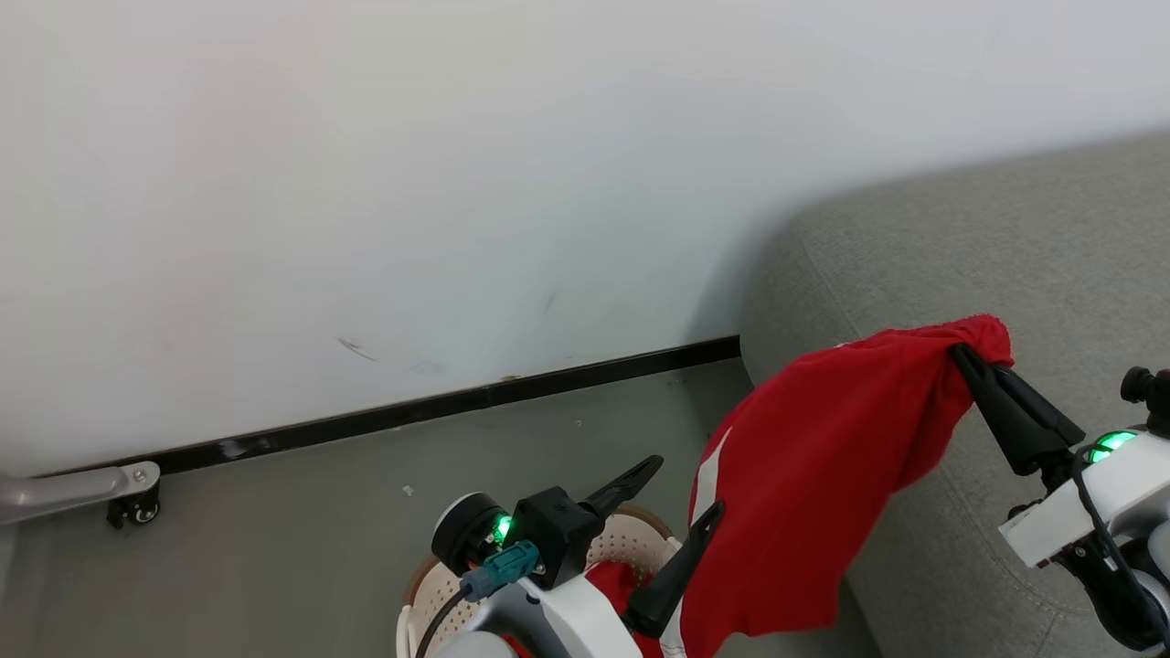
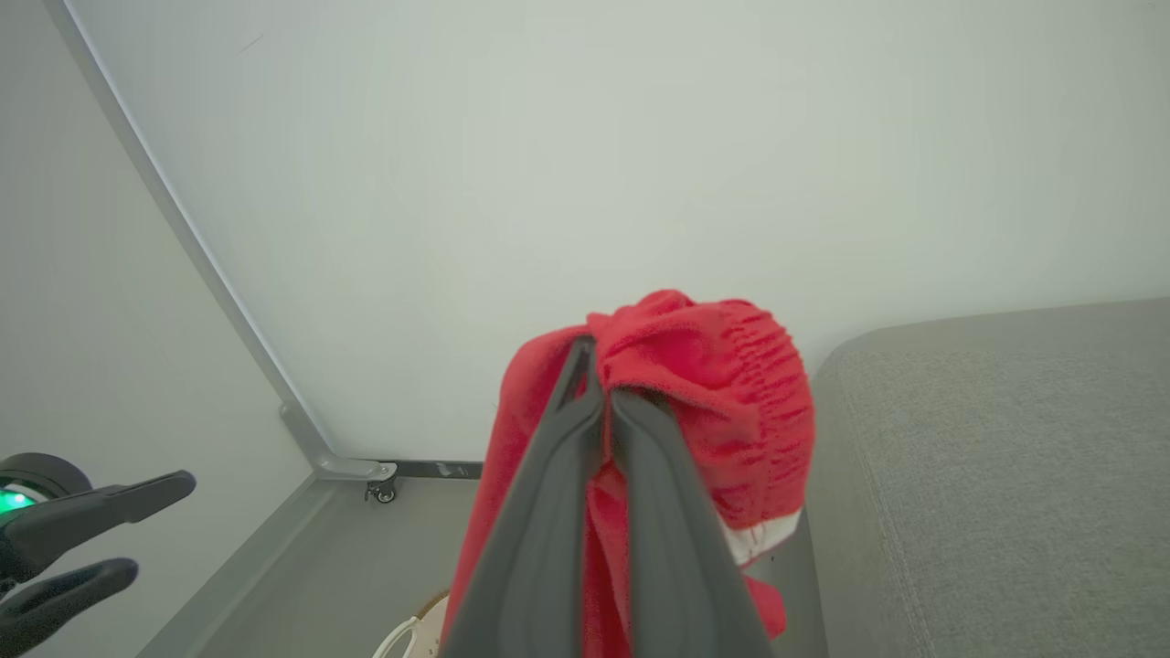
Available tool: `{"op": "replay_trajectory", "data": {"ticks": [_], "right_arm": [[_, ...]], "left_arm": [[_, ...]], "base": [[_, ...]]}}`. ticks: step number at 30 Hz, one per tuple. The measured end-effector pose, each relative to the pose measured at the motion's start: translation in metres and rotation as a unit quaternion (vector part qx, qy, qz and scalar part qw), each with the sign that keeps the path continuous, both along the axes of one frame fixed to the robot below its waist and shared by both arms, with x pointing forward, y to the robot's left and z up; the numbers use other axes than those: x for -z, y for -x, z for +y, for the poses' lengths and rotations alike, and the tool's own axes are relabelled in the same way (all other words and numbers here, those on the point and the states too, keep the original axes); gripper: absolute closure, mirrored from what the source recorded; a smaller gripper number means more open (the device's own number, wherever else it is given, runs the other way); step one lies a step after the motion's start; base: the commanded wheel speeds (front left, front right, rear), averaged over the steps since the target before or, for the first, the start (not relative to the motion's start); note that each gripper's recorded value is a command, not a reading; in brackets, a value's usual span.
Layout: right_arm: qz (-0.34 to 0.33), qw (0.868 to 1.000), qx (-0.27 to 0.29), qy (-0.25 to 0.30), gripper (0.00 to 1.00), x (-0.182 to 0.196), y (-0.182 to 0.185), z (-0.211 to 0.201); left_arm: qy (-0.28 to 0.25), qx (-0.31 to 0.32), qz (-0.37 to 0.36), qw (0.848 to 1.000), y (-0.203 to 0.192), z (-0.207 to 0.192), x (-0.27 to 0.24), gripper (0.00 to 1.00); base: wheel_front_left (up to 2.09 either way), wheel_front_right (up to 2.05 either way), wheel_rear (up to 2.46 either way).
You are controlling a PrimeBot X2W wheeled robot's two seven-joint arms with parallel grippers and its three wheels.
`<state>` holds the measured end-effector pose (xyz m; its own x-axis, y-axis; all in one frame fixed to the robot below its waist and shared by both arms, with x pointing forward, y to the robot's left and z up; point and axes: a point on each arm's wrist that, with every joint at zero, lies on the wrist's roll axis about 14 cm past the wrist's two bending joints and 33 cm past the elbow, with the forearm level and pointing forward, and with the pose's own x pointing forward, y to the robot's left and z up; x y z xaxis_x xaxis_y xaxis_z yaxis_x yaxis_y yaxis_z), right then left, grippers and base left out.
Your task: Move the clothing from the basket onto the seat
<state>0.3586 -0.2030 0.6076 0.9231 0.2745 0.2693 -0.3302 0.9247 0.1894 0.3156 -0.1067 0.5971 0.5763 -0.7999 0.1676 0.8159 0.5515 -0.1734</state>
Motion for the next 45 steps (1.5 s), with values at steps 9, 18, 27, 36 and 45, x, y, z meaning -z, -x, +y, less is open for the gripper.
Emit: {"op": "replay_trajectory", "data": {"ticks": [9, 18, 27, 36, 45], "right_arm": [[0.004, 0.999, 0.048, 0.006, 1.0, 0.007, 0.027, -0.032], [0.009, 0.997, 0.081, -0.001, 1.0, 0.013, 0.052, -0.051], [0.011, 0.997, 0.071, 0.002, 1.0, 0.002, 0.045, -0.046], [-0.052, 0.993, 0.1, 0.037, 1.0, -0.073, -0.003, -0.075], [-0.082, 0.982, 0.162, 0.057, 1.0, -0.128, -0.046, -0.124]], "left_arm": [[0.018, 0.052, 0.002, 0.998, 0.017, -0.025, -0.003, 0.0], [0.024, 0.077, -0.001, 0.997, 0.026, -0.044, -0.004, 0.0], [0.019, 0.07, 0.01, 0.997, 0.018, -0.053, 0.005, 0.0], [0.001, 0.043, 0.023, 0.999, -0.004, -0.046, 0.026, 0.0], [-0.002, 0.003, 0.037, 0.999, -0.034, -0.032, 0.036, 0.0]], "base": [[0.0, 0.0, 0.0], [0.0, 0.0, 0.0], [0.0, 0.0, 0.0], [0.0, 0.0, 0.0], [0.0, 0.0, 0.0]]}}
